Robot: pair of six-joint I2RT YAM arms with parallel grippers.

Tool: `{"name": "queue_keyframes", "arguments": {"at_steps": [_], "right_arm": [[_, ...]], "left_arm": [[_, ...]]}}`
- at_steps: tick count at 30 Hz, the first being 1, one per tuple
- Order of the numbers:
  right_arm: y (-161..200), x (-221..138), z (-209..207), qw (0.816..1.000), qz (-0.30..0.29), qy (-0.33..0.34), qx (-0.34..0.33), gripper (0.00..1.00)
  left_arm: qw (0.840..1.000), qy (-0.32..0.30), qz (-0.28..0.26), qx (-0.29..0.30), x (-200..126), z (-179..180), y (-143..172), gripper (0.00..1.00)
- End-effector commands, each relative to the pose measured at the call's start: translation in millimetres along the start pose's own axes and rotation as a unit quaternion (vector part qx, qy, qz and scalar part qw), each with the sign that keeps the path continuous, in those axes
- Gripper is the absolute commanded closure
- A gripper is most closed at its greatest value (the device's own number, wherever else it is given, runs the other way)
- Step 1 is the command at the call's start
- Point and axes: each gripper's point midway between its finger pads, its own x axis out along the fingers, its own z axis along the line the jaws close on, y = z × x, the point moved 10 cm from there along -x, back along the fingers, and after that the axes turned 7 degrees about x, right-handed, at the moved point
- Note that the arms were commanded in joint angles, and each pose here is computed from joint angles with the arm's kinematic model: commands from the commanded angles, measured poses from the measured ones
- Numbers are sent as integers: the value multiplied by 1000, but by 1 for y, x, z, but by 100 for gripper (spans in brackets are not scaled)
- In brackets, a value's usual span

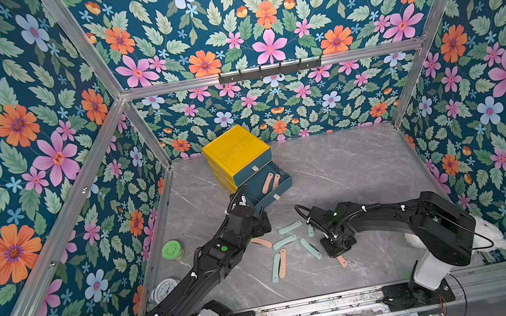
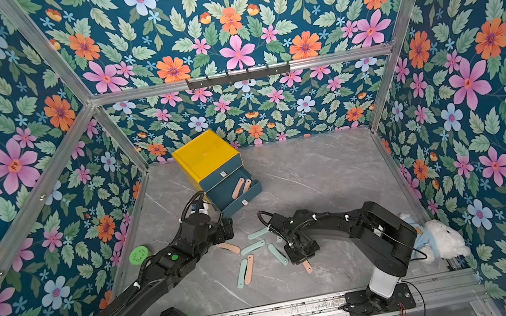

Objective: Place the fruit knives into the drawer by color
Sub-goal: Pick up the fruit knife from the center of the board, then place the fruit knife in the drawer.

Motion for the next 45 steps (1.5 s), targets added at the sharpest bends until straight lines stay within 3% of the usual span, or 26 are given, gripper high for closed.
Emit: {"name": "queue_keyframes", "arguments": {"at_steps": [1, 5, 10, 15, 22, 26, 34, 45], "right_arm": [[-25, -20, 3, 993, -103, -47, 20, 85], [-44, -69, 2, 978, -176, -110, 26, 86], [-86, -143, 20, 942, -270, -200, 3, 86], [-138, -189, 49, 904, -331, -269, -11, 86], [-208, -173, 74, 882, -336, -327, 37, 86], [-227, -160, 78, 883, -333, -328, 51, 82], [-232, -149, 69, 889, -319, -321, 70, 51], [-186, -182, 54, 867, -337, -367, 14, 49]], "left_arm": [[1000, -9, -3, -5, -3, 3, 0, 1], [1000, -13, -14, -15, -8, 6, 2, 1], [999, -14, -25, -29, -14, 9, 2, 1], [999, -13, -26, -43, -16, 12, 6, 1], [998, -15, -12, -59, -15, 13, 9, 1], [998, -12, -11, -60, -15, 13, 9, 1], [998, -7, -19, -62, -15, 12, 8, 1], [997, -16, -22, -73, -16, 12, 2, 1]]}}
